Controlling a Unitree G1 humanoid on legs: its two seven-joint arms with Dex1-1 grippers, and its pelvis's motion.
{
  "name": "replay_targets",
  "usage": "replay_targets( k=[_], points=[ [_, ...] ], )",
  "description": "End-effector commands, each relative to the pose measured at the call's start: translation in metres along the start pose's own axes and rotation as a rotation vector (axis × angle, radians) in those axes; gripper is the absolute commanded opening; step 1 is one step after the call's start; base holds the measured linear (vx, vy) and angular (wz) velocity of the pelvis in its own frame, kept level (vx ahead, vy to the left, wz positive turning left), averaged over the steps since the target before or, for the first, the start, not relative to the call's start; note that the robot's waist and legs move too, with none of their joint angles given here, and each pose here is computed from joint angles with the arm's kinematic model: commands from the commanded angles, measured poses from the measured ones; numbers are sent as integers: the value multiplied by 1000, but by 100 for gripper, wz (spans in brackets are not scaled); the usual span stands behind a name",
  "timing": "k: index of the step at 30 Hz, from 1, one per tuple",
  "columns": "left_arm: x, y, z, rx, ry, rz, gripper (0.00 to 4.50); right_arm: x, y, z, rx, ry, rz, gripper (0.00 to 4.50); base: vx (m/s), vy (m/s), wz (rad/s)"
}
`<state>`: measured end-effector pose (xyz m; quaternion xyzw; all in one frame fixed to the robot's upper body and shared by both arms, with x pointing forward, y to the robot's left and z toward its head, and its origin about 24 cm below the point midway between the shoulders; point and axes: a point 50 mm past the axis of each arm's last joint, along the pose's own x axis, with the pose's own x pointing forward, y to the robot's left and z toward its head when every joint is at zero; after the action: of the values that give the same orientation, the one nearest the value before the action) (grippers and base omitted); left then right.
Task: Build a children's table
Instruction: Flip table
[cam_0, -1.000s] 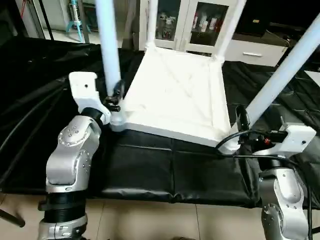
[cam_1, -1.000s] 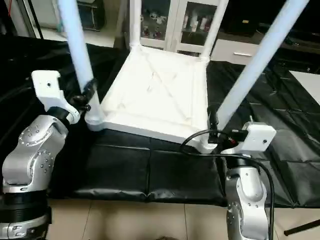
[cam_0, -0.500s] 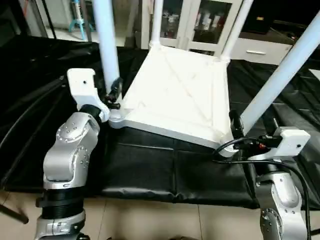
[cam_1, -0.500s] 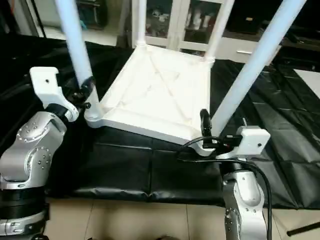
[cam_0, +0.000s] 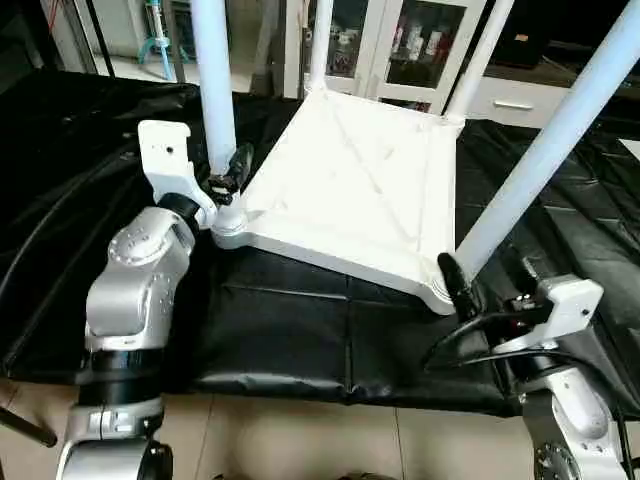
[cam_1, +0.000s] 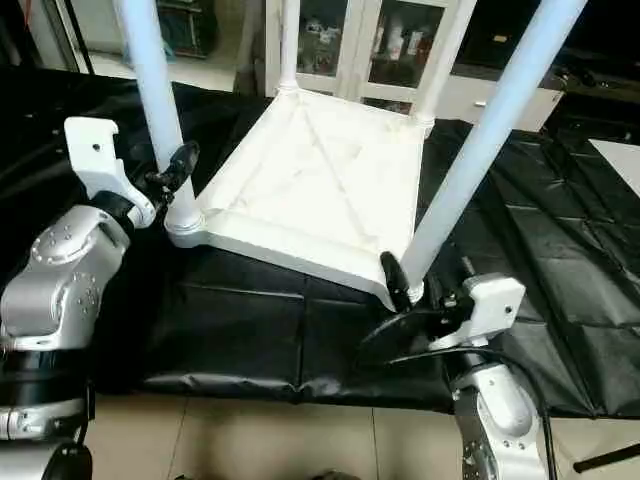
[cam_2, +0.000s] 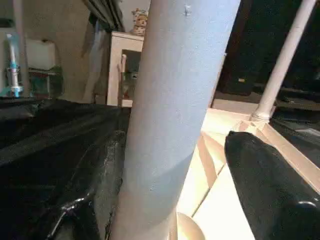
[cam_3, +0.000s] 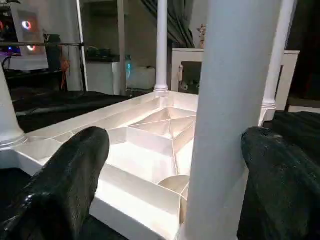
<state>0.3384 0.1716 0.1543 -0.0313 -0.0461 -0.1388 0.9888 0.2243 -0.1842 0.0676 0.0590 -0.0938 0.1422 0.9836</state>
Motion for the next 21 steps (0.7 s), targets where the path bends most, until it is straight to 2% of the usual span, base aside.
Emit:
replay_targets(
  k=[1,5,10,16,21],
  points=[
    [12,-25,13,15,-57,-168,337,4,12,-4,18,22,76,450,0,0,0],
    [20,-21,10,52,-40,-140,337,2,11,-4,15,30,79,450,0,0,0],
    [27,-23,10,26,-39,-167,322,1,11,-6,7,43,85,450,0,0,0],
    [21,-39,7,-31,-55,-343,279,3,12,-5,3,44,93,450,0,0,0],
    [3,-50,2,-23,-28,-538,234,4,10,-4,-4,42,92,450,0,0,0]
  ],
)
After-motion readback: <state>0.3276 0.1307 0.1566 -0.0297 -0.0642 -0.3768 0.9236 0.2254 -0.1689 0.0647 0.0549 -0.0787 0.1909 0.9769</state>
